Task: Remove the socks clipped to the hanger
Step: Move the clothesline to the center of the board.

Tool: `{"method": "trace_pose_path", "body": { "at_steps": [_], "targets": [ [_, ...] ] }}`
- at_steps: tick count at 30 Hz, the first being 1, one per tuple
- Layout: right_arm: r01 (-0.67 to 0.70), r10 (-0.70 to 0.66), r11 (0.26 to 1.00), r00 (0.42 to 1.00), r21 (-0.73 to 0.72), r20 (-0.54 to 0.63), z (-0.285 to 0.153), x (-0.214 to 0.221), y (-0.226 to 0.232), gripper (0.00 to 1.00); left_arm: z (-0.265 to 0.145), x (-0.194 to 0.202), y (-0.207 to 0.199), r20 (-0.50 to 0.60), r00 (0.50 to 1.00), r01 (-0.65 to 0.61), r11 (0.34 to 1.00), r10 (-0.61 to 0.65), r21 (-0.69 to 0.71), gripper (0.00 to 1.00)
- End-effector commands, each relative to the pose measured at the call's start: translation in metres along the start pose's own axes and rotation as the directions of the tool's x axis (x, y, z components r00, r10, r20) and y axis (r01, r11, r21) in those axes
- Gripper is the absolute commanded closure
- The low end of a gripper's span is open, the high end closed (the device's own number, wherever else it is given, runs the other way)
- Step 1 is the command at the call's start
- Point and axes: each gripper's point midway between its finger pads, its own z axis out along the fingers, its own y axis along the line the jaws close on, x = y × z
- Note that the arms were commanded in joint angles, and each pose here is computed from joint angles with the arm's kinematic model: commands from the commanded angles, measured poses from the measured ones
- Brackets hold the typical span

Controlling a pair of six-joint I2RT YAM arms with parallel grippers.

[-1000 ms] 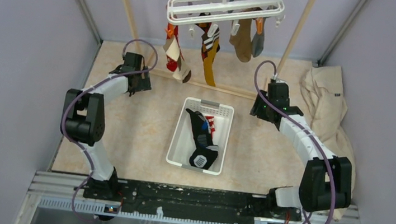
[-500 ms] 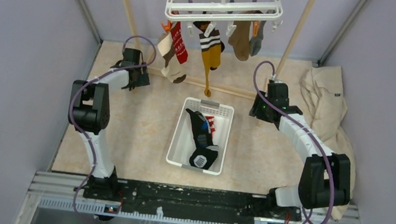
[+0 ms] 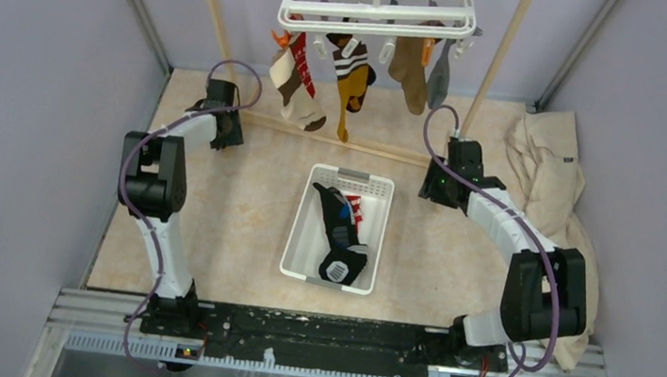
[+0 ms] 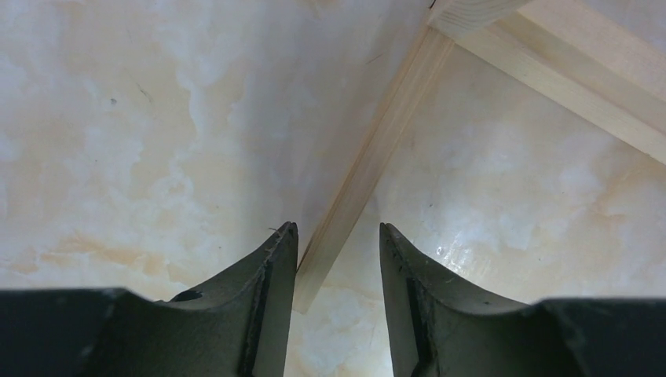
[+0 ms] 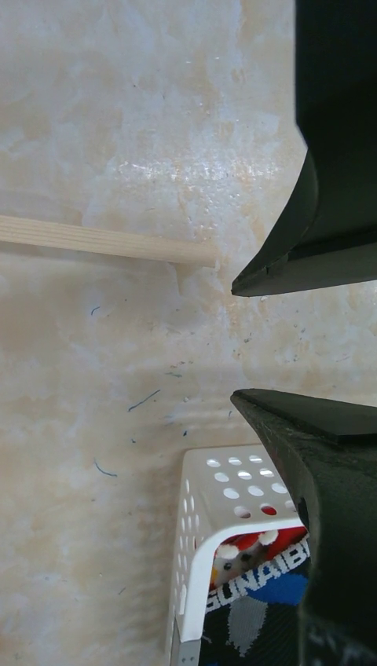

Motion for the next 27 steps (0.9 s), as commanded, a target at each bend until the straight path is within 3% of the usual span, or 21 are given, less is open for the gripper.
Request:
{"method": "trace_pose_path", "body": {
  "at_steps": [1, 8, 15, 27],
  "targets": [
    [0.002, -0.002, 1.000, 1.000, -0.009, 0.030, 0.004, -0.015, 0.002, 0.52, -0.013, 0.011, -0.004, -0.044, 0.999, 0.024, 0.999, -0.022, 0.034, 0.52],
    [0.010, -0.011, 0.997, 1.000, 0.070, 0.017, 0.012, -0.013, -0.016, 0.60, -0.026, 0.026, -0.001, -0.056, 0.998, 0.029, 0.999, -0.027, 0.035, 0.62],
    [-0.005, -0.002, 0.995, 0.998, 0.102, 0.062, 0.003, -0.031, -0.022, 0.53, -0.039, 0.040, 0.007, -0.067, 0.997, 0.042, 0.999, -0.041, 0.013, 0.63],
    [-0.073, 0.065, 0.985, 0.997, 0.155, 0.051, 0.012, -0.041, -0.062, 0.52, -0.064, 0.062, 0.016, -0.067, 0.995, 0.080, 0.997, -0.078, 0.015, 0.62]
  ]
}}
